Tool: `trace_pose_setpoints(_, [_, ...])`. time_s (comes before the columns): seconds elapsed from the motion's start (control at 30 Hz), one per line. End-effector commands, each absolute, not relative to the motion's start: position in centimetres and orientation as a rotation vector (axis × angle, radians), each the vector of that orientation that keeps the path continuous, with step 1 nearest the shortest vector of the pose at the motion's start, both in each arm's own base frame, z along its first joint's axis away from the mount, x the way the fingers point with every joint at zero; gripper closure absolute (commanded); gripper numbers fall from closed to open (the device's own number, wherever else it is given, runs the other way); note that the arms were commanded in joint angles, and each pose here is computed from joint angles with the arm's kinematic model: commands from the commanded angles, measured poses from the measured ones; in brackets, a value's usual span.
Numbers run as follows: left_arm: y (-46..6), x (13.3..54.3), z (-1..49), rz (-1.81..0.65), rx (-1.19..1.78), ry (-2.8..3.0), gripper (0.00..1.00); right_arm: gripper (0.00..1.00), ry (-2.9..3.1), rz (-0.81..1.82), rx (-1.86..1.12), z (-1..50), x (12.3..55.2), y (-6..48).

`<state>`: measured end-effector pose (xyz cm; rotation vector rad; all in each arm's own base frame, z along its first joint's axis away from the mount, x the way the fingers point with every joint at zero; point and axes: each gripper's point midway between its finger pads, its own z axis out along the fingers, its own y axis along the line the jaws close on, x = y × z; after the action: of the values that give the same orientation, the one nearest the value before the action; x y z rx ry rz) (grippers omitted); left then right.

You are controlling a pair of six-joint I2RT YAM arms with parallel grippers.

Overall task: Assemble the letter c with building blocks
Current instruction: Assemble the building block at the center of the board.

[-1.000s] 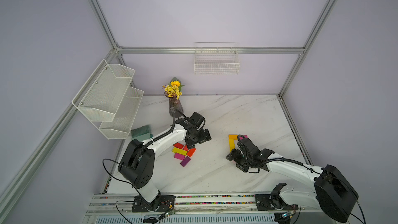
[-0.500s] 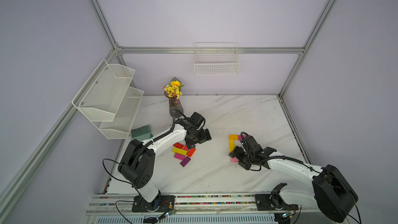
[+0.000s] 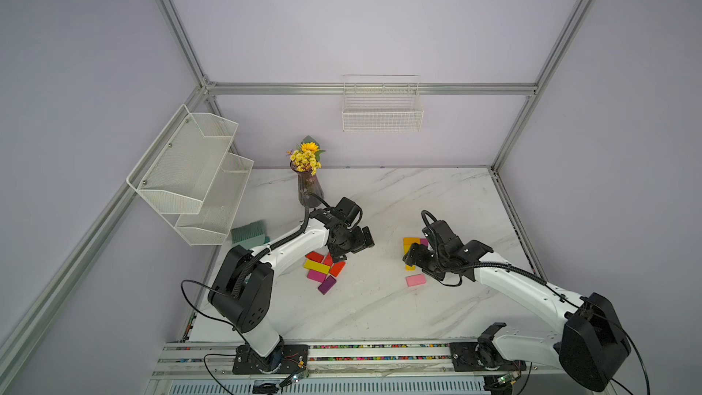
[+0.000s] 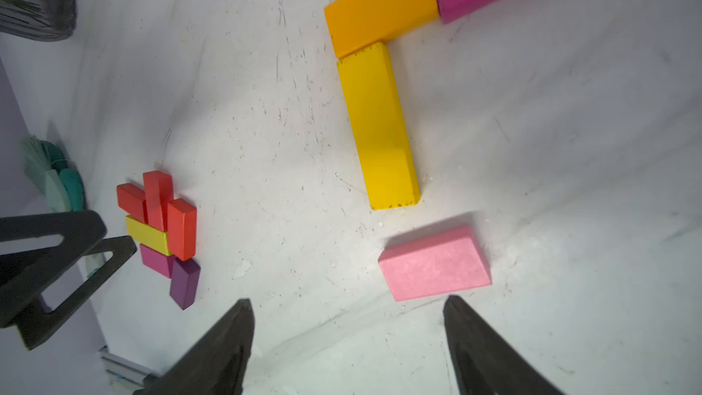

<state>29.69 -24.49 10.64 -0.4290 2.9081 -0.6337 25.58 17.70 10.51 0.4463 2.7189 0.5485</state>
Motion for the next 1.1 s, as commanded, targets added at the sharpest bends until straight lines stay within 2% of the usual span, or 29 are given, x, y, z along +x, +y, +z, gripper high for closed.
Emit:
trace_pose_setpoints(0.0, [-25.5, 30.8, 12.2, -0.707, -0.368, 2.866, 0.00, 0.19, 2.792, 0.290, 0.234, 9.9, 24.9, 16.0])
trace_pose_setpoints(0.2, [-25.8, 31.0, 12.1, -0.713, -0.355, 2.872, 0.00, 0.17, 2.852, 0.175, 0.071, 8.5, 24.4, 16.8])
trace_pose_setpoints(0.6, [-25.7, 30.8, 11.9, -0.717, -0.357, 2.875, 0.00, 0.12, 2.932, 0.117, -0.011, 5.0, 23.1, 16.8])
trace_pose_setpoints(1.07, [-25.8, 30.8, 11.9, -0.724, -0.358, 2.874, 0.00, 0.17, 2.967, 0.023, -0.049, 3.0, 23.1, 16.6])
